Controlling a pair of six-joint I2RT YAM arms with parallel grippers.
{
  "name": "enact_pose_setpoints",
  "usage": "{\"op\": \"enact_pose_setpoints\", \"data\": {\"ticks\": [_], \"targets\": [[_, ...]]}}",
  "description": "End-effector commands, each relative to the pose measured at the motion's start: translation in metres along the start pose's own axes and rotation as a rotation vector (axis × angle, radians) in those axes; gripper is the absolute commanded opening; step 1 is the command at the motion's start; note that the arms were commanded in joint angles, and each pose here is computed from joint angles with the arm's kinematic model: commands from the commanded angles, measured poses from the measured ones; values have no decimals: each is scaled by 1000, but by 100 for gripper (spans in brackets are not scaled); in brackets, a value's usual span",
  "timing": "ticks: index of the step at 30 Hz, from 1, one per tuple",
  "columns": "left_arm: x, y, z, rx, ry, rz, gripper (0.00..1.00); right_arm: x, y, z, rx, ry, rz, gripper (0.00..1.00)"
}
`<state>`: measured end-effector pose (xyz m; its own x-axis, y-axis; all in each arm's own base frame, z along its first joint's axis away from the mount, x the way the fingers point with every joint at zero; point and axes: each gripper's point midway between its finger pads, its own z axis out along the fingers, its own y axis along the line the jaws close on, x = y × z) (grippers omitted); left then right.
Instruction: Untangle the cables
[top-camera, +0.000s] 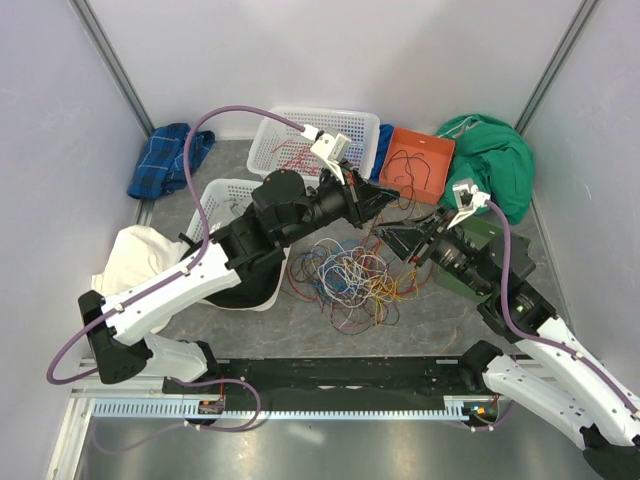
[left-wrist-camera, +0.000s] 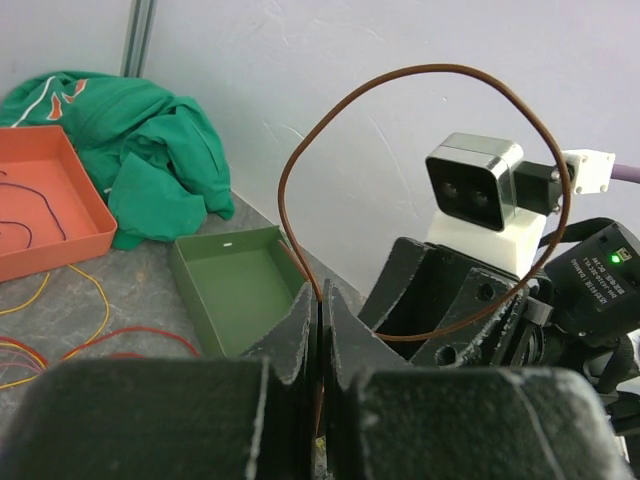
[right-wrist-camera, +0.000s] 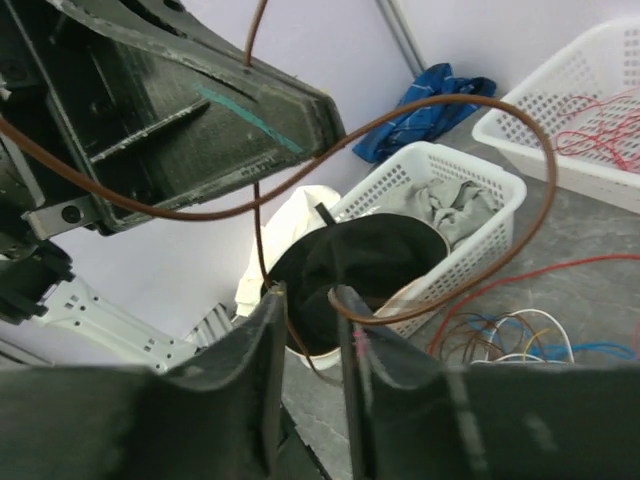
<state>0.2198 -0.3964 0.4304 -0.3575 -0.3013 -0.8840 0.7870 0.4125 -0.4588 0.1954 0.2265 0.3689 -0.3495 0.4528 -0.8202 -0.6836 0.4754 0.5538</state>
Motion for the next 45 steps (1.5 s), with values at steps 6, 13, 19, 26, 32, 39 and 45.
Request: {"op": "enact_pose_setpoints", "data": {"ticks": [6,13,19,26,32,39,45], "targets": [[-17,-19,5,58,-31,-53,2,-8,22,3,-127,-42,-6,47],[-24,-20,6,56,-44,-39,2,-6,21,-2,-130,-54,-11,48],[-28,-26,7,75,-47,-44,2,-5,8,-2,-58,-55,-33,59],[-51,-22,3,25,-96,17,2,-17,-1,-26,18,-114,-101,98],[-43,-28,4,47,-44,1,2,-29,5,-37,9,-161,-152,98],[-41,-22,6,12,-10,11,2,-54,26,-55,-31,-226,-215,98],[-32,-20,11,8,15,-7,2,-55,33,-44,-54,-180,-231,98]]}}
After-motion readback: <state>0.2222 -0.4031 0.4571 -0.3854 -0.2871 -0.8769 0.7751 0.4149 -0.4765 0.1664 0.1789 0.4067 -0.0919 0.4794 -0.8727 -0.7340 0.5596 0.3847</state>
